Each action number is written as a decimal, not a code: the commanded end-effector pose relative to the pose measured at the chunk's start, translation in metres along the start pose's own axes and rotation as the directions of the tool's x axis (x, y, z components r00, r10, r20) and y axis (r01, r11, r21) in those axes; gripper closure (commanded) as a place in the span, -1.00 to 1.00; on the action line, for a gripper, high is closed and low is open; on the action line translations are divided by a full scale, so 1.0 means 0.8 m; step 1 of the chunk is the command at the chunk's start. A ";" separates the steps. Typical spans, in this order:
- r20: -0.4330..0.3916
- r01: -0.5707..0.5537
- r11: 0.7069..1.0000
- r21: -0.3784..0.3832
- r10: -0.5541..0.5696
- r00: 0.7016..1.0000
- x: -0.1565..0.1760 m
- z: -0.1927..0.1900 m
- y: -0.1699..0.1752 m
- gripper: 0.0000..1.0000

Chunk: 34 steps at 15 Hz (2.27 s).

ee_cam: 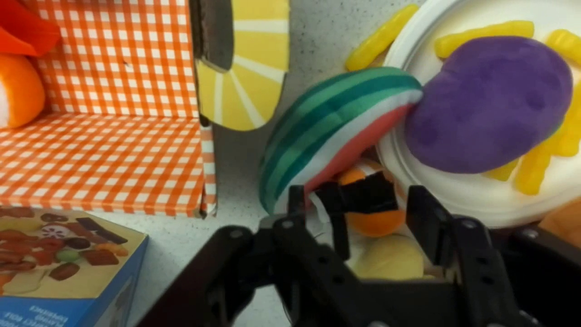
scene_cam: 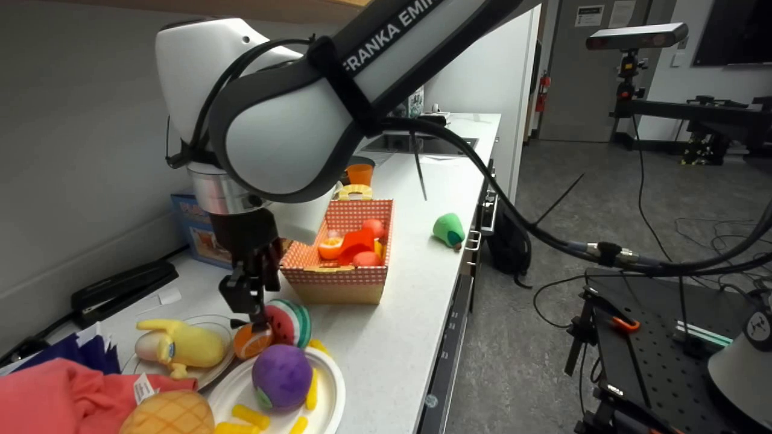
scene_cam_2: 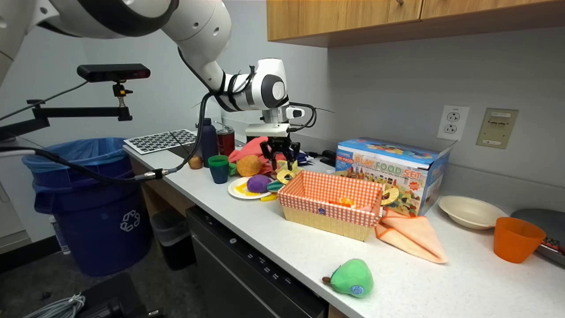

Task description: Remove the watermelon plushie from the box and put it on the counter

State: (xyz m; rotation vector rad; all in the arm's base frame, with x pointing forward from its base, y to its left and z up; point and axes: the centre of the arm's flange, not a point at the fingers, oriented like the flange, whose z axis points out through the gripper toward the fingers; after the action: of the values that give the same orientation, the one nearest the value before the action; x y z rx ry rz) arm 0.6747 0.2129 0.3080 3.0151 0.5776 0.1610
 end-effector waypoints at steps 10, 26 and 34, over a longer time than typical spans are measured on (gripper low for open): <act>-0.035 -0.097 0.994 -0.053 0.095 0.995 -0.068 -0.096 0.035 -1.00; -0.048 -0.300 0.951 -0.074 0.297 0.954 -0.140 -0.135 0.116 -1.00; -0.043 -0.298 0.952 -0.074 0.296 0.954 -0.139 -0.131 0.114 -1.00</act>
State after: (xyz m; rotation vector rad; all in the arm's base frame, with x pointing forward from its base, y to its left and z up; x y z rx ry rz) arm 0.5930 0.0916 0.4096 3.0071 0.1106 0.2404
